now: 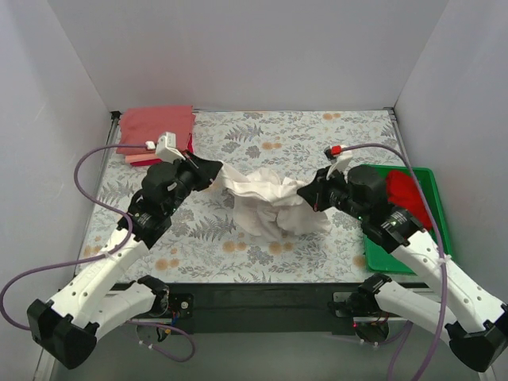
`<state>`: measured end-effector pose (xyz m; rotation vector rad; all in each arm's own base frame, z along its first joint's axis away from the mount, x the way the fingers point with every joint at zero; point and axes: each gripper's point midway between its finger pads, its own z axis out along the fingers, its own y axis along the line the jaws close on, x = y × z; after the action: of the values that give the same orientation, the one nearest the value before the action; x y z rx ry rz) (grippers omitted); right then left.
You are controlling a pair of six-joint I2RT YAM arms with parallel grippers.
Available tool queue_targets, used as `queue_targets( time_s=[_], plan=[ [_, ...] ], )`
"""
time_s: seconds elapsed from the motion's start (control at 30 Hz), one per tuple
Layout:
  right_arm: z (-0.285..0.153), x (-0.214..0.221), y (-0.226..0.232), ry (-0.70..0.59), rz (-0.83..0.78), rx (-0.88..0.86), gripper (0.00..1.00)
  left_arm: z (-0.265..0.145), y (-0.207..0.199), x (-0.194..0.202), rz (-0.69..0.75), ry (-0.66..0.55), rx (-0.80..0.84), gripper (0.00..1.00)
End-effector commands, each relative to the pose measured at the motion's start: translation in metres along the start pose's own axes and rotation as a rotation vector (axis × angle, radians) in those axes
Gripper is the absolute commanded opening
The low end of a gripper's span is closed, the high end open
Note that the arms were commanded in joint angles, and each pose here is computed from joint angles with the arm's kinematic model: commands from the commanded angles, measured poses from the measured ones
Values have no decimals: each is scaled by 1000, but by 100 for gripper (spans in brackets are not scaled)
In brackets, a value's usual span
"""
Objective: Fold and stack the t-shirts
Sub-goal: Flatten the tshirt out
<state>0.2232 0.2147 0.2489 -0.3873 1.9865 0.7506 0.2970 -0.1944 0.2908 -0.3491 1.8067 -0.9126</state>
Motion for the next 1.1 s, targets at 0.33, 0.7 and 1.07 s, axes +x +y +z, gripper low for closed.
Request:
queue_targets(
  time_s=[0.33, 0.7, 1.07],
  plan=[
    [-146, -188, 134, -459, -217, -459, 1, -144, -187, -171, 153, -421, 504, 0],
    [-177, -247, 144, -592, -275, -406, 1, -173, -232, -207, 243, -487, 587, 0],
    [-50, -302, 35, -534, -274, 170, 1, 6, -141, -242, 331, -593, -70, 0]
  ],
)
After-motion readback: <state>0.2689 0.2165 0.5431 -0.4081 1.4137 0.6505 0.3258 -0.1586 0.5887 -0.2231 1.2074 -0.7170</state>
